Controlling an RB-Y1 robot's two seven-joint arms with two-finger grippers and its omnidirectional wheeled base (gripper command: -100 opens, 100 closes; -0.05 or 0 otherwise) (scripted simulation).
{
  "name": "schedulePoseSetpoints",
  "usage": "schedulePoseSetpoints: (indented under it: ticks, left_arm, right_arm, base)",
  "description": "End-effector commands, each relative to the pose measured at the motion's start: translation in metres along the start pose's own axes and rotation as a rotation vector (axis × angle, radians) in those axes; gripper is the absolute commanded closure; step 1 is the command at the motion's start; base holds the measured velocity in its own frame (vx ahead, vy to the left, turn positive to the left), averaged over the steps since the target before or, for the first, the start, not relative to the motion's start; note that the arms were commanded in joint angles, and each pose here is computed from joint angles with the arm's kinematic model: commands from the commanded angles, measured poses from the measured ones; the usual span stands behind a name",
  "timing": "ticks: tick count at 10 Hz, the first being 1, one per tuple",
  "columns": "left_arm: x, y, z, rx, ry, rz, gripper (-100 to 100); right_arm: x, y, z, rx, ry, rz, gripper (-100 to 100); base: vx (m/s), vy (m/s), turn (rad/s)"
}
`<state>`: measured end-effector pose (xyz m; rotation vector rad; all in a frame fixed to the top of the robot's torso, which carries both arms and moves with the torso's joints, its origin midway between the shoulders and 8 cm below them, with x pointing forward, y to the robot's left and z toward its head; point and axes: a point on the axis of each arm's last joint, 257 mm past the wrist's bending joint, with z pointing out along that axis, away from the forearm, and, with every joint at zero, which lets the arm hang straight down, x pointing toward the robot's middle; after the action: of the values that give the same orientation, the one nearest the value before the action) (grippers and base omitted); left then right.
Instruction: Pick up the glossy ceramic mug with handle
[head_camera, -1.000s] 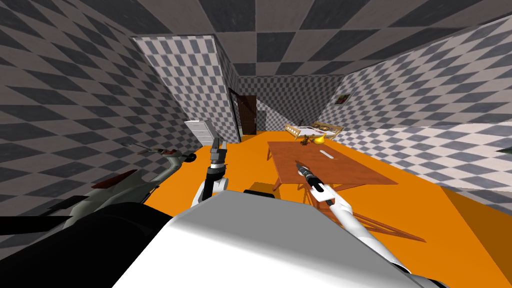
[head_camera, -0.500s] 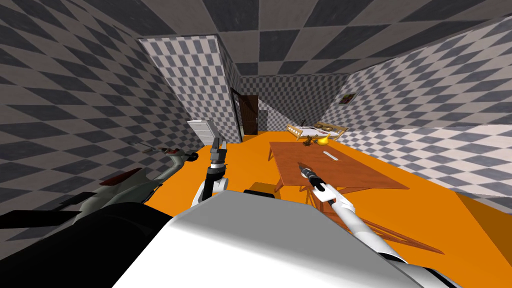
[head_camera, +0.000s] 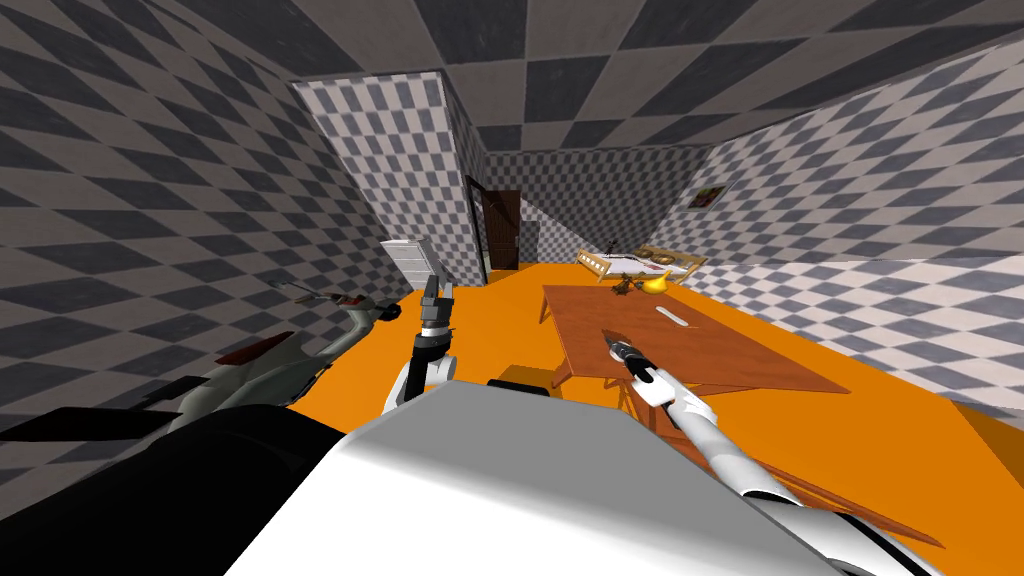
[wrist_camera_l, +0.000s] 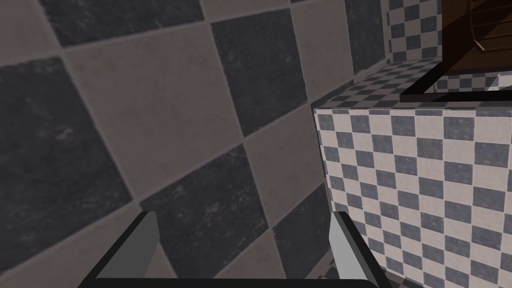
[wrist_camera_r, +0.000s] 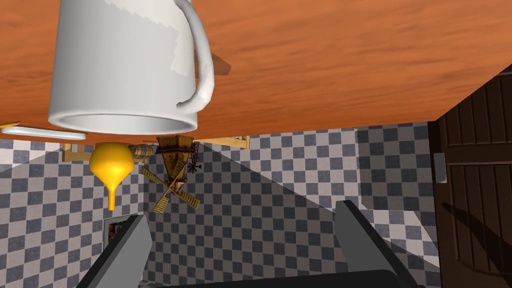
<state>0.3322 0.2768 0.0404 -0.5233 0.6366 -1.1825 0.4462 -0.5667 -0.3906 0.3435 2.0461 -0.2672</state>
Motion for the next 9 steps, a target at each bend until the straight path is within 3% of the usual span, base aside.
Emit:
schedulePoseSetpoints:
  ticks: [1,7,9]
  left_arm:
    - [0.0,0.0,0.0,0.0,0.0,0.0,0]
    - [0.0,0.0,0.0,0.0,0.0,0.0,0]
    - [0.0,0.0,0.0,0.0,0.0,0.0,0]
  right_arm:
    - [0.002,-0.011,0.002,0.022,0.013,-0.029,-100]
    - [0.021,-0.063,0.006,0.131,0.095,-0.203,-100]
    - [0.027,-0.069,0.004,0.141,0.107,-0.203,-100]
  base:
    - [0.029,0.027,0.035]
    - [0.031,0.023,0.054]
    - [0.024,0.01,0.008]
